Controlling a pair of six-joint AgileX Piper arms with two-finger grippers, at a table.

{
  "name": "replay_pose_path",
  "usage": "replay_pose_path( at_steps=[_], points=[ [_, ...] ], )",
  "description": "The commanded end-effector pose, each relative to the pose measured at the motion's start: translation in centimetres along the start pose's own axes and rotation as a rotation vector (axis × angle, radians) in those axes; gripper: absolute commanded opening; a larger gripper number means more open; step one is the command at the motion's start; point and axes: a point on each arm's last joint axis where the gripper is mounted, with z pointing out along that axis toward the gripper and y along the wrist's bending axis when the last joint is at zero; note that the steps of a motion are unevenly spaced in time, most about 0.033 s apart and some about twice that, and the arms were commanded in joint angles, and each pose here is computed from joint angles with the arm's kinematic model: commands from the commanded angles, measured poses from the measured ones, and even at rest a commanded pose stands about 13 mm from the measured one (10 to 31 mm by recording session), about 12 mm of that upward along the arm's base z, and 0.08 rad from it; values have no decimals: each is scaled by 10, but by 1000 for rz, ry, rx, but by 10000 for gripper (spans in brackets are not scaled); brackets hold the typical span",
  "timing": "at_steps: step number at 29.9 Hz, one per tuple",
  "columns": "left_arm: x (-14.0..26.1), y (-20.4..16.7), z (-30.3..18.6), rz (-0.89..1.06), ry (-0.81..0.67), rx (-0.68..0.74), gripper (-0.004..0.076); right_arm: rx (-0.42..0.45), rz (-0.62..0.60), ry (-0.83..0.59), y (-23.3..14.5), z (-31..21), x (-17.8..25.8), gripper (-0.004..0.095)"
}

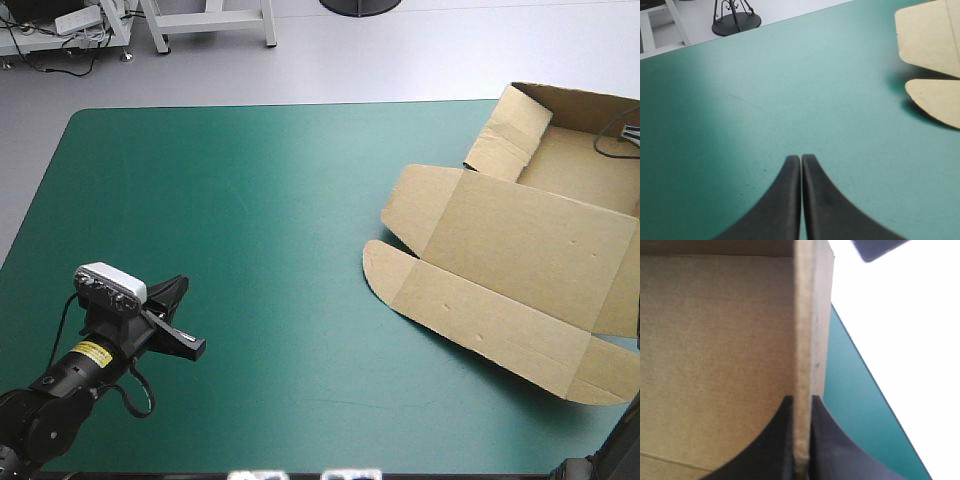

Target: Fold the box

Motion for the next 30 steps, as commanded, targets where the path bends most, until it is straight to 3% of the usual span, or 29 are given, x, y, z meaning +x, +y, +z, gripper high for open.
replay_pose_path(
  at_steps=[1,7,18,21,24,30],
  points=[
    [-15,1,-4,-9,-93,-10,-6,16,42,-43,-23,-30,2,-6],
    [-15,1,-4,-9,-93,-10,-6,30,47,58,-32,3,13,-5],
    [-14,1,-3,-9,-84,-8,-6,56,10,85,-33,13,15,-3],
    [-14,0,-3,-9,-83,-7,-6,22,-22,88,-30,14,15,18],
    [-14,0,-3,-9,-75,-5,-6,-17,-56,88,-27,14,15,170],
    [-11,0,-3,-9,-52,2,-6,-14,-57,80,-27,9,15,712]
  ],
)
